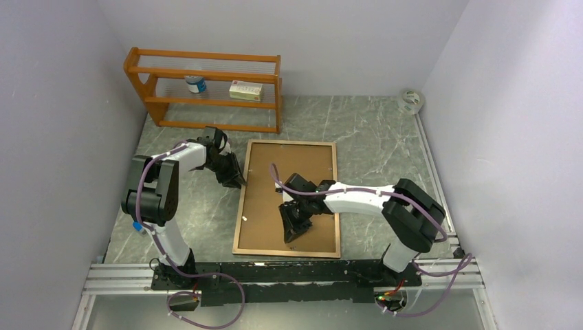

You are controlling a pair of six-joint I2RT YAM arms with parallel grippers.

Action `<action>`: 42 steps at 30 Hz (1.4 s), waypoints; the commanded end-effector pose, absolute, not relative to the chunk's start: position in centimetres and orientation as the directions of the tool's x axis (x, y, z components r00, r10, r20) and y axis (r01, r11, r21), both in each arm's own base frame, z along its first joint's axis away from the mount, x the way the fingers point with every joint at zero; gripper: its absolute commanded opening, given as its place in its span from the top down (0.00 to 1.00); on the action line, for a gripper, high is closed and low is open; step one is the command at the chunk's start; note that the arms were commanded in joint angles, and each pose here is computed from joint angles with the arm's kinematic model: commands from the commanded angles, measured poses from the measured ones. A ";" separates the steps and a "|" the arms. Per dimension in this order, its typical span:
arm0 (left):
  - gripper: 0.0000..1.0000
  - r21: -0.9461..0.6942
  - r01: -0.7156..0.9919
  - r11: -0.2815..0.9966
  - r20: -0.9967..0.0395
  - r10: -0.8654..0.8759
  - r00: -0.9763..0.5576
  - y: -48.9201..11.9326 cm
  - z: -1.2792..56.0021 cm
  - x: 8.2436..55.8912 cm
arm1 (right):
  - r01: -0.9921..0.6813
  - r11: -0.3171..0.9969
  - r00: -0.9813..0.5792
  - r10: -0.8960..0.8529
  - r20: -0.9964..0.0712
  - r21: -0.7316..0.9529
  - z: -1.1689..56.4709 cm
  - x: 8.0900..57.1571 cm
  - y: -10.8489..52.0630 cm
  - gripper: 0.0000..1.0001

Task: Put the photo into the frame
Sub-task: Install the photo frame at the center of the board.

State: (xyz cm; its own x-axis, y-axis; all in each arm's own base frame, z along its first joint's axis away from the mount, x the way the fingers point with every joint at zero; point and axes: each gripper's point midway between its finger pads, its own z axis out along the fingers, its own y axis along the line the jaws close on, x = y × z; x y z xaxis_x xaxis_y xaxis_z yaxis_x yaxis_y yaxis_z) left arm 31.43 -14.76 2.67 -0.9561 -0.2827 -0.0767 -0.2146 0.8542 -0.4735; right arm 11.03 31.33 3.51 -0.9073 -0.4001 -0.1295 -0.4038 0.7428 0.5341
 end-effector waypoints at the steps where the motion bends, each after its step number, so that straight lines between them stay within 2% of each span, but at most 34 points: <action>1: 0.68 -0.436 -0.218 0.873 -0.060 -0.270 -0.961 -14.0 1.9 30.3 | -0.434 0.729 -0.895 -0.417 -0.159 0.530 4.2 11.1 31.8 0.88; 13: 0.68 -0.439 -0.220 0.871 -0.053 -0.269 -0.962 -14.1 1.8 30.2 | -0.406 0.793 -0.909 -0.404 -0.106 0.455 2.5 9.9 29.9 0.85; 24: 0.68 -0.436 -0.224 0.872 -0.047 -0.270 -0.962 -14.0 1.7 30.1 | -0.396 0.782 -0.908 -0.412 -0.078 0.481 2.4 8.8 29.4 0.85; 37: 0.69 -0.431 -0.227 0.873 -0.042 -0.271 -0.962 -14.0 1.5 30.0 | -0.386 0.790 -0.900 -0.436 -0.006 0.476 1.6 7.4 28.3 0.79; 42: 0.69 -0.428 -0.227 0.875 -0.042 -0.270 -0.962 -13.9 1.5 30.0 | -0.378 0.817 -0.905 -0.426 0.014 0.436 1.1 7.4 27.5 0.73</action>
